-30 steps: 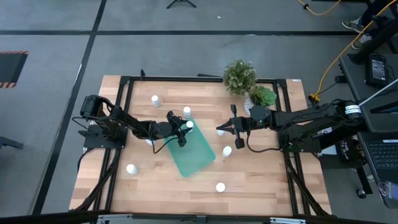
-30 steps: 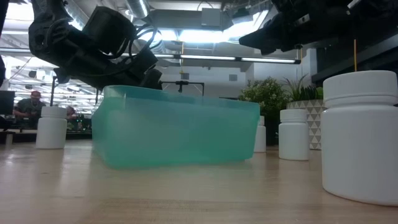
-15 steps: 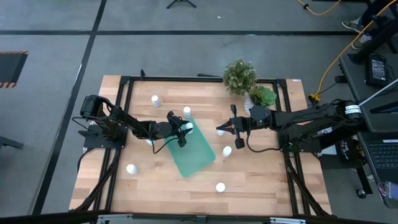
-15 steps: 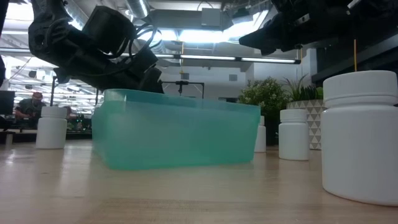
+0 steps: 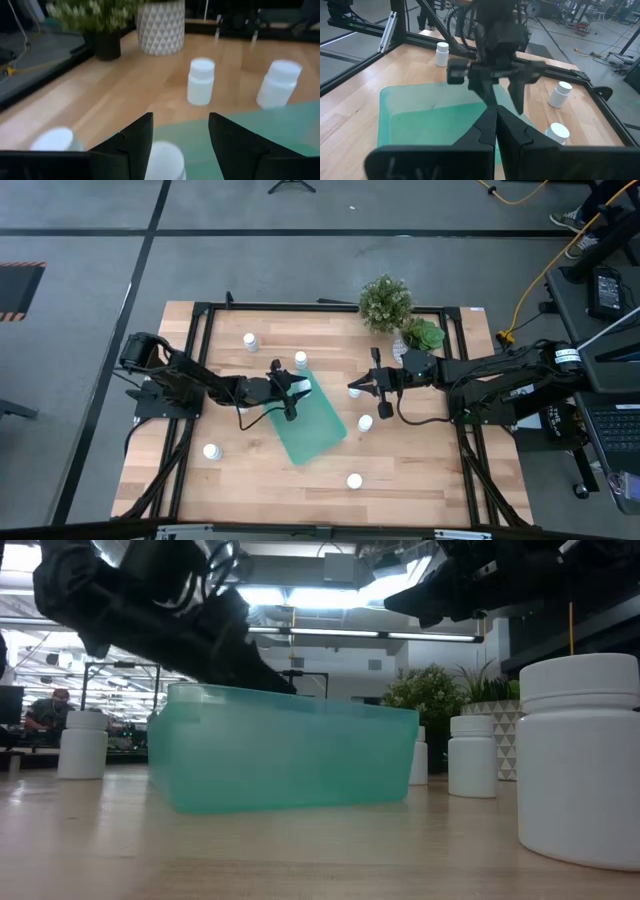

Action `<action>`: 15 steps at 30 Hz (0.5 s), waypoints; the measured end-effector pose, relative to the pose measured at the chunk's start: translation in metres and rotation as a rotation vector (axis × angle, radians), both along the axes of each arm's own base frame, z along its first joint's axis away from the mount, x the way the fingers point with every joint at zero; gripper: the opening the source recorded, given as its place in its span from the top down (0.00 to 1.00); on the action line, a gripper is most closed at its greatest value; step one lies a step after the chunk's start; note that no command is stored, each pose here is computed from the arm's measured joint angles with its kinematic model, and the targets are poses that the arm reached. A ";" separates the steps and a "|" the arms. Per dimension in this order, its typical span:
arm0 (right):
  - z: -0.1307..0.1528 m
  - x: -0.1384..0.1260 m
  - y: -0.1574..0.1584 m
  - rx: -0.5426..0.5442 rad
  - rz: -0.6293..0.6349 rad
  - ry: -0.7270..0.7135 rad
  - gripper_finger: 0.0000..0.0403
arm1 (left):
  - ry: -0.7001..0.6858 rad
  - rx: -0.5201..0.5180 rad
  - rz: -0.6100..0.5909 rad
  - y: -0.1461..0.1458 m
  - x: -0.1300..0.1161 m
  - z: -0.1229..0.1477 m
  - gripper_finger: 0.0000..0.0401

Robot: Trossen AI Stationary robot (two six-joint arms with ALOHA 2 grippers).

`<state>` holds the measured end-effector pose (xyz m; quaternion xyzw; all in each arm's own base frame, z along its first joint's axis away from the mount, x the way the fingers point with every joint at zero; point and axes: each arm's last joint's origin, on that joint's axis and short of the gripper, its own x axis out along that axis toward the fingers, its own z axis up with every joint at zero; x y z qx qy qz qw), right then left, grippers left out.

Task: Pick and place pill bottles into a basket
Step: Put the white medicine bottle into the green bin

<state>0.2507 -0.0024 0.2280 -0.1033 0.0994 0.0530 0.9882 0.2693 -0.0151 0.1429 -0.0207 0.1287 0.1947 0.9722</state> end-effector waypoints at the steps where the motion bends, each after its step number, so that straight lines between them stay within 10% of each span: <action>1: 0.000 0.000 0.000 0.000 0.000 0.000 0.96 | -0.014 0.003 -0.003 0.000 -0.001 0.004 0.54; 15: 0.000 0.000 0.000 0.003 -0.001 0.003 0.97 | -0.026 0.083 -0.103 -0.016 -0.034 0.057 0.54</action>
